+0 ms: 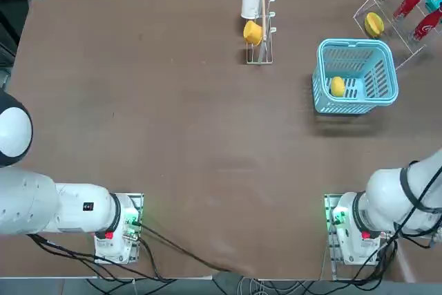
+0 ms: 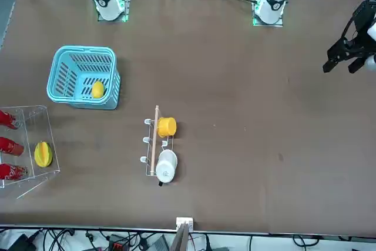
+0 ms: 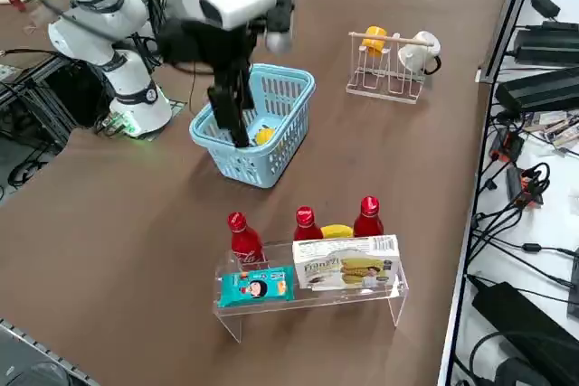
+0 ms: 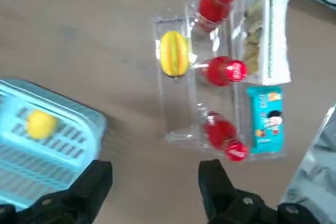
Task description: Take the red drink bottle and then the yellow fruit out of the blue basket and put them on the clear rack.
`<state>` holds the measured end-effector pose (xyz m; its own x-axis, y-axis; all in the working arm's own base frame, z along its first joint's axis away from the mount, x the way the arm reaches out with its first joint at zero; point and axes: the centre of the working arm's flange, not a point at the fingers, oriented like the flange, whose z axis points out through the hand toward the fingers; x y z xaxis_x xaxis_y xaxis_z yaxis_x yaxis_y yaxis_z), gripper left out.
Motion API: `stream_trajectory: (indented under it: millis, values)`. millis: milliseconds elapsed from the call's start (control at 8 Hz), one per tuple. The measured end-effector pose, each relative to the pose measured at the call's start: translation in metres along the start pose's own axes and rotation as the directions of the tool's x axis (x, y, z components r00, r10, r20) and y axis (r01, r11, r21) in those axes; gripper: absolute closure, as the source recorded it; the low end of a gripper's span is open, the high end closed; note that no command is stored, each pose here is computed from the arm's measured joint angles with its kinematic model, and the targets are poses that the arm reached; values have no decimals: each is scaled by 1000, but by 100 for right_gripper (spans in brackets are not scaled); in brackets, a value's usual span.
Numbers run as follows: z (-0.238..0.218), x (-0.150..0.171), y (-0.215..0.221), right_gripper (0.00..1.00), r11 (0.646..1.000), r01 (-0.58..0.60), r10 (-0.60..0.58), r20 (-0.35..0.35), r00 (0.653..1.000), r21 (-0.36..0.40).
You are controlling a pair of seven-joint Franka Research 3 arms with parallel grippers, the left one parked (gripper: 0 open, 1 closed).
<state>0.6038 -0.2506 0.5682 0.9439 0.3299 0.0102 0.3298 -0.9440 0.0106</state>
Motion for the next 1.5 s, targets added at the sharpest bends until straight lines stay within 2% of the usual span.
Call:
stream_trajectory:
  millis: [375, 750, 1125, 1500]
  values:
    - [-9, 19, -80, 0, 987, -160, 160, 25, 987, 25]
    - [26, 22, -158, 0, 955, -297, 296, 12, 955, 27]
    - [91, -19, -215, 0, 929, -369, 370, -16, 929, 34]
    - [144, -46, -251, 0, 915, -402, 403, 2, 915, 33]
